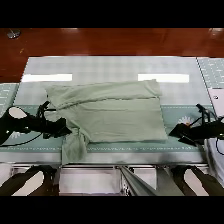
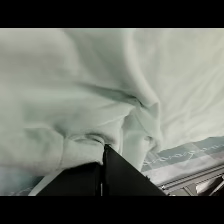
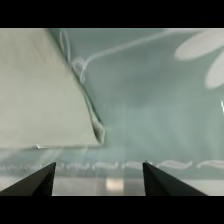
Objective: Fold the shirts.
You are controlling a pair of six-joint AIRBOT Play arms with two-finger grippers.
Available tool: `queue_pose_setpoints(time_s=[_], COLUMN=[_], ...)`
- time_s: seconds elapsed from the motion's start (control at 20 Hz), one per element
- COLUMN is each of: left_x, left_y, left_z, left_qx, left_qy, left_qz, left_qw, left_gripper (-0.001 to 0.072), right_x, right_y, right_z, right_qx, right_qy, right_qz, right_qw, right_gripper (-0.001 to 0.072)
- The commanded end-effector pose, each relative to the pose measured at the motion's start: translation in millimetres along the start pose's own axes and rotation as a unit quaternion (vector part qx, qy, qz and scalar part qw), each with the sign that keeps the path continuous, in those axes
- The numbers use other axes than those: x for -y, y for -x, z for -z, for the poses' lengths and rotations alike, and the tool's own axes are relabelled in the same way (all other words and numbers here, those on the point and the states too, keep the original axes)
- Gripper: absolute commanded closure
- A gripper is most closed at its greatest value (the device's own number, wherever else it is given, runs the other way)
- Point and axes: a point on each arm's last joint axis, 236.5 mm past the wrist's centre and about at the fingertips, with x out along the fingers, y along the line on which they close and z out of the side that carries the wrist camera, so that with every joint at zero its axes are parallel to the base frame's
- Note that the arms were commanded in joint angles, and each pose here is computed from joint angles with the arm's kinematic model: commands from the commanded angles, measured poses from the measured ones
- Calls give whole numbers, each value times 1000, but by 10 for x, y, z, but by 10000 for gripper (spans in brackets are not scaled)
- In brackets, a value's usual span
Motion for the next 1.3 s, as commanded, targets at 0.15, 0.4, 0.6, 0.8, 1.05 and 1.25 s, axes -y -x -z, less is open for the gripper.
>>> queue_pose_setpoints(time_s=[0.15,0.4,0.6,0.8,1.05,1.25], left_x=[76,78,81,121,384,622], left_y=[7,7,7,85,782,1123], left_z=[0,8,6,-63,-747,-1282], left_qx=[1,-1,0,8,118,187], left_qy=[-9,-9,-8,-28,-56,-73], left_qz=[14,15,15,20,40,48], left_qw=[1000,1000,1000,999,991,978], left_gripper=[688,688,688,688,688,688], right_x=[-368,-665,-801,-1007,-1300,-1607], right_y=[-451,-685,-535,-293,207,416], right_z=[141,-176,-466,-652,-1120,-1668], right_qx=[-66,-26,17,41,108,144], right_qy=[24,4,11,72,123,135], right_qz=[-28,-71,-81,-95,-95,-111], right_qw=[997,997,997,992,982,974], right_gripper=[92,92,254,685,685,685])
